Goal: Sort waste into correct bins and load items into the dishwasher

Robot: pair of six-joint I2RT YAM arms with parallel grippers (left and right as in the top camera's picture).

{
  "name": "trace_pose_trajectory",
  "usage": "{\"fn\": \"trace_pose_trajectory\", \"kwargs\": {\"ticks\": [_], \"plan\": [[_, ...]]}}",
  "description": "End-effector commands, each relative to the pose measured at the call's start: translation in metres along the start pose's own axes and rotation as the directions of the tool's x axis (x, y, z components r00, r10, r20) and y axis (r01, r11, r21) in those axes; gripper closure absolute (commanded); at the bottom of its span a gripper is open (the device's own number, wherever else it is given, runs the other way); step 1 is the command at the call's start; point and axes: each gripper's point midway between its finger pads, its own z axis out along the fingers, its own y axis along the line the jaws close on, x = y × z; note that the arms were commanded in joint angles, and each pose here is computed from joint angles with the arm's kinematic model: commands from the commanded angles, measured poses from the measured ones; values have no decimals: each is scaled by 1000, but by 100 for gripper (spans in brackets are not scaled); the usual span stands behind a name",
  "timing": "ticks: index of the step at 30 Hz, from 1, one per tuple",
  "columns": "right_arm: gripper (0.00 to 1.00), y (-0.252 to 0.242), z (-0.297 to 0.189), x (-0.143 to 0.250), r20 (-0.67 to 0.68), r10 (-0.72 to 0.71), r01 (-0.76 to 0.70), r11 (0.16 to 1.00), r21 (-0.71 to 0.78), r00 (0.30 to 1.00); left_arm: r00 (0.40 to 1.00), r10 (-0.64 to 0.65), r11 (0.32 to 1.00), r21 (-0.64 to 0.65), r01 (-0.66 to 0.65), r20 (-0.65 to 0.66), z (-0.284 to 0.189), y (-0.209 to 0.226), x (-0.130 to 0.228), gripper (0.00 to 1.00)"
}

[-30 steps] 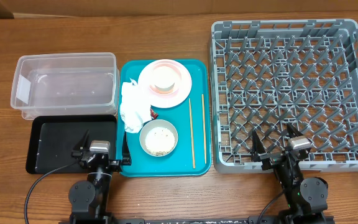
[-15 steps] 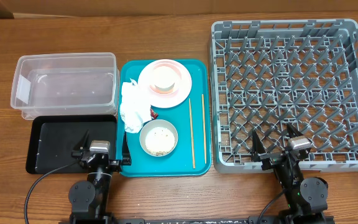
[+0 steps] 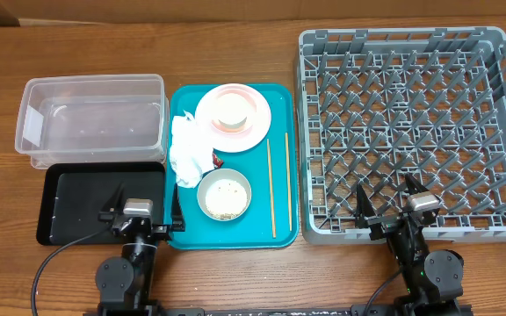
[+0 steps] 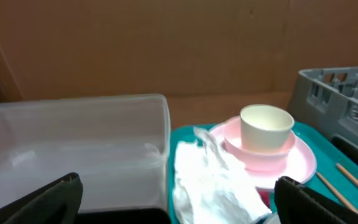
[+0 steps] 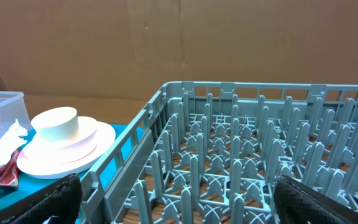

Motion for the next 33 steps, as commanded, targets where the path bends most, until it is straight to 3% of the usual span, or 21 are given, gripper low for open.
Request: {"fn": "trace_pose_trajectory", "kwargs": {"ticks": [1, 7, 12, 14, 17, 23, 24, 27, 30, 33], "plan": [[0, -2, 0, 1, 6, 0, 0, 1000, 7, 1000, 992, -119, 993, 32, 117, 43, -12, -5, -41, 0], [0, -2, 0, 1, 6, 0, 0, 1000, 7, 1000, 993, -119, 992, 46, 120, -21, -37, -10, -110, 0], [0, -2, 0, 1, 7, 0, 0, 1000, 7, 1000, 949, -78, 989, 94, 112, -306, -26, -22, -133, 0], [0, -2, 0, 1, 6, 0, 0, 1000, 7, 1000, 867, -63, 990, 80, 118, -495, -17, -22, -127, 0], [0, -2, 0, 1, 7, 0, 0, 1000, 7, 1000, 680, -62, 989, 48, 143, -731, -6, -22, -112, 0], [0, -2, 0, 1, 7, 0, 0, 1000, 7, 1000, 383, -71, 971, 25, 240, -921, 39, -33, -85, 0], [0, -2, 0, 1, 7, 0, 0, 1000, 7, 1000, 344, -71, 968, 19, 251, -936, 45, -35, -78, 5], [0, -2, 0, 1, 7, 0, 0, 1000, 7, 1000, 230, -82, 952, -7, 308, -970, 62, -43, -51, 42], [0, -2, 0, 1, 6, 0, 0, 1000, 7, 1000, 162, -113, 956, -63, 286, -980, 73, -42, -25, 66], [0, -2, 0, 1, 7, 0, 0, 1000, 7, 1000, 163, -149, 971, -113, 213, -975, 86, -41, -8, 68]]}}
